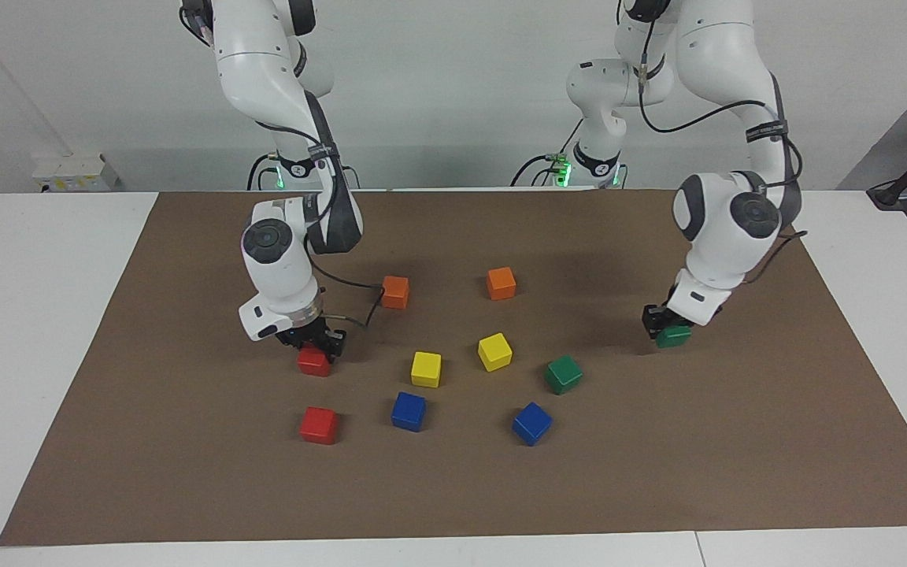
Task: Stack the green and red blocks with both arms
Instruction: 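Carry the green cube outward with the left gripper while the right gripper carries red, then reach the left gripper to the other green cube while the right gripper reaches red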
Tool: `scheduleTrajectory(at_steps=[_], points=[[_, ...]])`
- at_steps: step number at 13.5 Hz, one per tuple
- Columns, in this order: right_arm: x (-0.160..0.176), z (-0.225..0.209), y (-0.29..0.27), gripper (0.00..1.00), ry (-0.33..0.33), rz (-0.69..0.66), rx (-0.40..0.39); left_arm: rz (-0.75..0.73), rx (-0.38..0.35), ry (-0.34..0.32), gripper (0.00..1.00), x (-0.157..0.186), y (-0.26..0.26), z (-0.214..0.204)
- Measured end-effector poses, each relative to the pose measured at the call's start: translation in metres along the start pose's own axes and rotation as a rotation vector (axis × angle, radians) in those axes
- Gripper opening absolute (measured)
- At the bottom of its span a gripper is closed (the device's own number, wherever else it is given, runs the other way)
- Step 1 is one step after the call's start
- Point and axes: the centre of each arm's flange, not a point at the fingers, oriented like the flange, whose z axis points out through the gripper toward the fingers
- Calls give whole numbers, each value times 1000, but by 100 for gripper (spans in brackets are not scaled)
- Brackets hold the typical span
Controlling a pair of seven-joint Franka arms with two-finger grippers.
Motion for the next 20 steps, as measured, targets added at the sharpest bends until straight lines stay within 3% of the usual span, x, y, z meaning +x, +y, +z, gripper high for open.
scheduleTrajectory(at_steps=[3,6,9,10,13,15,16,18,19,20], points=[[9,-16,25,56,-12,-74,-4,56,-2,16,55,5,-27,21],[26,-43,103,56,-40,-137,2,63,-3,4,55,5,-34,34],[29,-29,181,56,8,-223,5,68,-5,8,56,1,-31,41],[27,-20,196,56,19,-235,2,68,-5,11,60,-1,-31,45],[25,-1,203,56,25,-243,-5,67,-4,21,98,2,-32,39],[26,0,202,56,31,-244,-6,6,-16,12,100,22,-24,-2],[27,-1,202,62,33,-245,-6,-62,-23,10,100,35,-3,-35],[31,-10,194,87,14,-263,-8,-220,-39,37,100,50,78,-88],[36,-24,186,99,-19,-292,-23,-287,-48,43,100,50,119,-93],[45,-49,174,100,-54,-307,-52,-352,-55,39,100,50,158,-88]])
